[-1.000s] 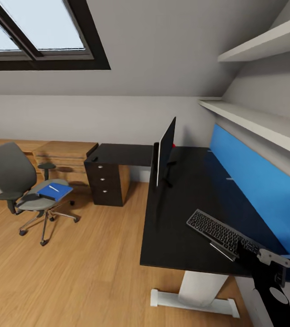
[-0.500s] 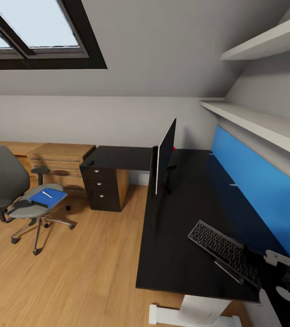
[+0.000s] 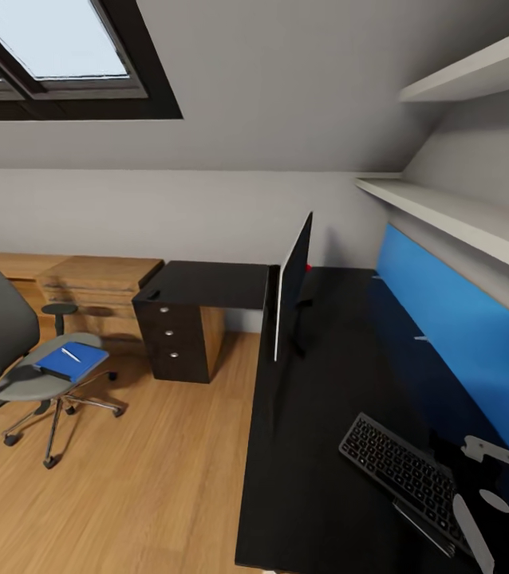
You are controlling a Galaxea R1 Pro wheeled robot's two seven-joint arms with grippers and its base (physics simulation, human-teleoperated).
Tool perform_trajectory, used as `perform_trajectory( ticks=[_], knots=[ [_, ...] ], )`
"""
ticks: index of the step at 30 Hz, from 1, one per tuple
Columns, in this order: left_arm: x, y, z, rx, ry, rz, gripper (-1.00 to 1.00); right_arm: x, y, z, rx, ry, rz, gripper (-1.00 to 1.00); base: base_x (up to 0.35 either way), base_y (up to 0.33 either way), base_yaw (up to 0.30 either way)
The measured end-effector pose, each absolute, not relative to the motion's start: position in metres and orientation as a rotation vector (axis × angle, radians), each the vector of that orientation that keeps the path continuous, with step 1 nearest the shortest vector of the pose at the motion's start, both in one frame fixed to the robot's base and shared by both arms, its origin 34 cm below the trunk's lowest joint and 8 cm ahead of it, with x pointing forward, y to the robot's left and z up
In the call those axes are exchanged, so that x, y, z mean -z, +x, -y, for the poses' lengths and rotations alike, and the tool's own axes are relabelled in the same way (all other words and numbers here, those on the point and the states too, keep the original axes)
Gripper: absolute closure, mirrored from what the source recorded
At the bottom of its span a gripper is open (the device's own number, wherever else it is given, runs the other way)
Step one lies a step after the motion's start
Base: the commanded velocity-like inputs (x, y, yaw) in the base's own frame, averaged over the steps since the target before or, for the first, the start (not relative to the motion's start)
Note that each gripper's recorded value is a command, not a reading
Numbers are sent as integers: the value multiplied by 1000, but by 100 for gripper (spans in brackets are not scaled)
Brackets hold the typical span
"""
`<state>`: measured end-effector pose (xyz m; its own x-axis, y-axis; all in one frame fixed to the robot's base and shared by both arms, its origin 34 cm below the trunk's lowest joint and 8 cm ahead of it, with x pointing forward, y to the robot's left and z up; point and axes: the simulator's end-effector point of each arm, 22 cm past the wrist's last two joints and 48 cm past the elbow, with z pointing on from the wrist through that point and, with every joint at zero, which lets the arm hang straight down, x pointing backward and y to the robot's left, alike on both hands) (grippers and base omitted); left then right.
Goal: In the bedroom, organize the workspace by keeping the computer under the desk, ensuring the monitor is on the desk, placing the keyboard on the desk next to the monitor, placing the mouse on the desk next to the keyboard, moving the folder from the swivel chair onto the desk next to the mouse, stacking the notebook on top of the folder with the pen on top of the notebook, and positioning the swivel chair next to the desk.
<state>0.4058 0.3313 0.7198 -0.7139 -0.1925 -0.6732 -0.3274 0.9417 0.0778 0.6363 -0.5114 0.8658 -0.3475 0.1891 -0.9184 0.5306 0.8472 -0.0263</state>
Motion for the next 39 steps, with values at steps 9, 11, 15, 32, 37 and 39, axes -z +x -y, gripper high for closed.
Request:
perform_trajectory(
  ticks=[9, 11, 15, 32, 37, 39],
  knots=[
    [-720, 405, -336, -258, -378, -2382, -100, -850, 639, 538, 425, 556, -1973, -100, 159, 0, 0],
    [-720, 405, -337, -259, -379, -2382, -100, -850, 640, 543, 429, 558, -1976, -100, 41, 0, 0],
    [-720, 405, -337, -260, -380, -2381, -100, -848, 640, 557, 445, 564, -1985, -100, 19, 0, 0],
    [-720, 405, -336, -256, -380, -2382, -100, -827, 630, 594, 440, 723, -2094, -100, 3, 0, 0],
    [-720, 405, -336, -256, -380, -2382, -100, -821, 616, 608, 401, 832, -2137, -100, 0, 0, 0],
    [-720, 405, -336, -256, -380, -2382, -100, -819, 613, 609, 387, 855, -2148, -100, 0, 0, 0]
  ],
)
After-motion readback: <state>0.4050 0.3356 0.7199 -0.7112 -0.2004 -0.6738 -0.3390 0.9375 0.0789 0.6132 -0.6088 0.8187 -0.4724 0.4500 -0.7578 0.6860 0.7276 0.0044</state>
